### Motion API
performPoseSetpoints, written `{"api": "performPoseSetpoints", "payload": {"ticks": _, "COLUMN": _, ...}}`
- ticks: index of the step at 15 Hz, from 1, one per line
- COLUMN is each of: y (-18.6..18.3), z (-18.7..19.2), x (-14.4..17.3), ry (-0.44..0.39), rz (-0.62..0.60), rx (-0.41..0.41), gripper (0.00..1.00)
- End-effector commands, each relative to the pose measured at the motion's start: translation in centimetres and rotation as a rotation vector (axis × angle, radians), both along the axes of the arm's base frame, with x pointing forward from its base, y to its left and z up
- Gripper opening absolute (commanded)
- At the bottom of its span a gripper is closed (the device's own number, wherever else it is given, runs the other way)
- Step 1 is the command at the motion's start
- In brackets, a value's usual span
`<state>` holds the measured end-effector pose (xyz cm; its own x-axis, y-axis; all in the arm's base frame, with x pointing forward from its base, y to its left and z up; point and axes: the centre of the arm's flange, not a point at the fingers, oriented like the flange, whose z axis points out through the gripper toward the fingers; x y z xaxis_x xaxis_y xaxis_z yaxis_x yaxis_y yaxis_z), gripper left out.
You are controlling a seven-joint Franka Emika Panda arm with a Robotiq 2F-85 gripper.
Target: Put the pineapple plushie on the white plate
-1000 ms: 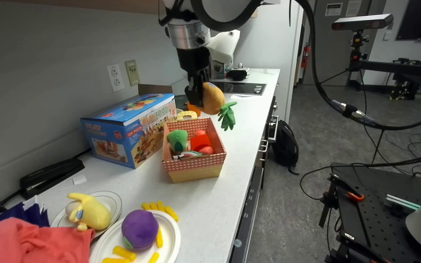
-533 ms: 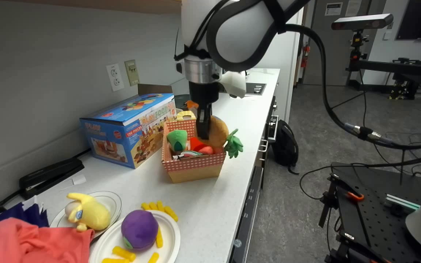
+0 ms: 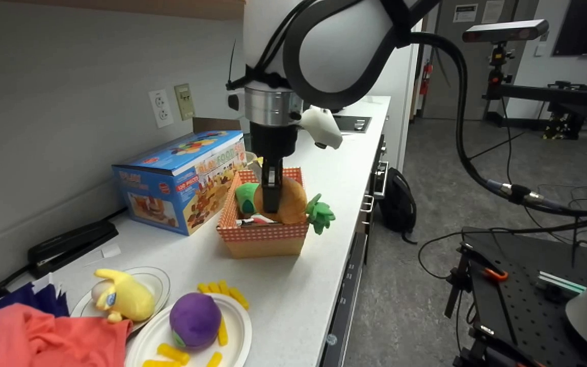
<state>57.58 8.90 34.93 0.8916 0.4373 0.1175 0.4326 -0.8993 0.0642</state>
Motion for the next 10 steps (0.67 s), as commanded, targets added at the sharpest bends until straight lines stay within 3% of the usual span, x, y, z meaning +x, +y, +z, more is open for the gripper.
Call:
{"api": "performPoseSetpoints", "payload": {"ticks": 1, "y": 2.7, "z": 2.9, "x": -0.1, "ry": -0.052, "rz": 0.086, "rx": 0.014, "gripper": 0.04}}
{"api": "performPoseSetpoints", "payload": {"ticks": 10, "y": 12.6, "z": 6.8, "x": 1.4, "ry": -0.212, "rz": 0.250, "rx": 0.080, "gripper": 0.04}}
